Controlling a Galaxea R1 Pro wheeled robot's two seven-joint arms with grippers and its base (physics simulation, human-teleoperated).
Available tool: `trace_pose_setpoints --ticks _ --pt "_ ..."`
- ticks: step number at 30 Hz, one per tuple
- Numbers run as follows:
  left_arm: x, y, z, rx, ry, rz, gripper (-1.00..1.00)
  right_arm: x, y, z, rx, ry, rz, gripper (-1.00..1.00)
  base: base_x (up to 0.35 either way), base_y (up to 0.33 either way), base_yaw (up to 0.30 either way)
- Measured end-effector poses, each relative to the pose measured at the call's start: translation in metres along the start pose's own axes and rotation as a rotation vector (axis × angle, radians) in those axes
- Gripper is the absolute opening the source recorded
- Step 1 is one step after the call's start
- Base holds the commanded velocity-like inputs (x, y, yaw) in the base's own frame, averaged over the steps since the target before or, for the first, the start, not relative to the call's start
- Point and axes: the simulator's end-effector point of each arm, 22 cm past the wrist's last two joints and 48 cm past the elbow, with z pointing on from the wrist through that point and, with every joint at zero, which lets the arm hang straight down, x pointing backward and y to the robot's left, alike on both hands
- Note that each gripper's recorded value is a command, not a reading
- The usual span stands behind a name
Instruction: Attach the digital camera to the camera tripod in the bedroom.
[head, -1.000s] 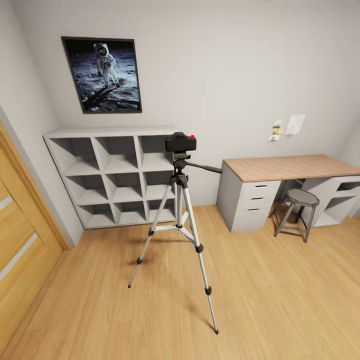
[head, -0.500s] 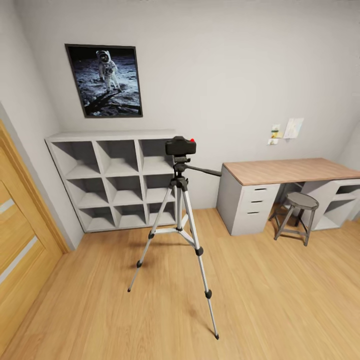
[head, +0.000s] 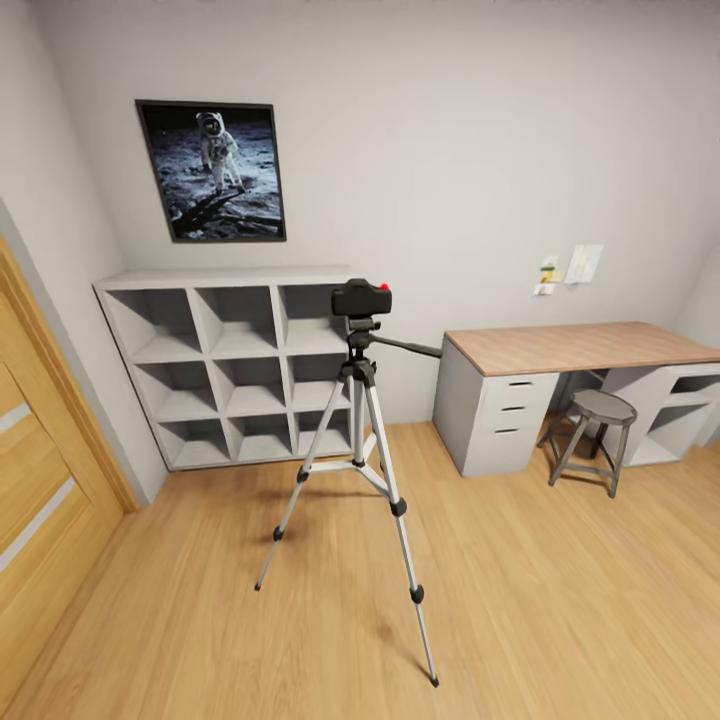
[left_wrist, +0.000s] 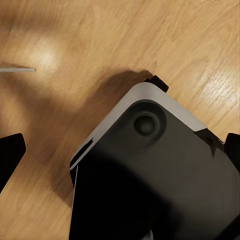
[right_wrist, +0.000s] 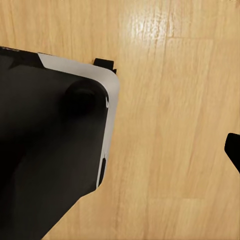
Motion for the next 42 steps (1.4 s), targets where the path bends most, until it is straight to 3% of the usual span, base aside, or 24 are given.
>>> trace_pose_setpoints --ticks 42 --pt "-0.020 -0.014 -0.009 0.040 -0.049 -0.013 1.00 -0.017 -0.005 -0.007 0.010 -0.030 0.000 1.00 0.000 0.000 0.000"
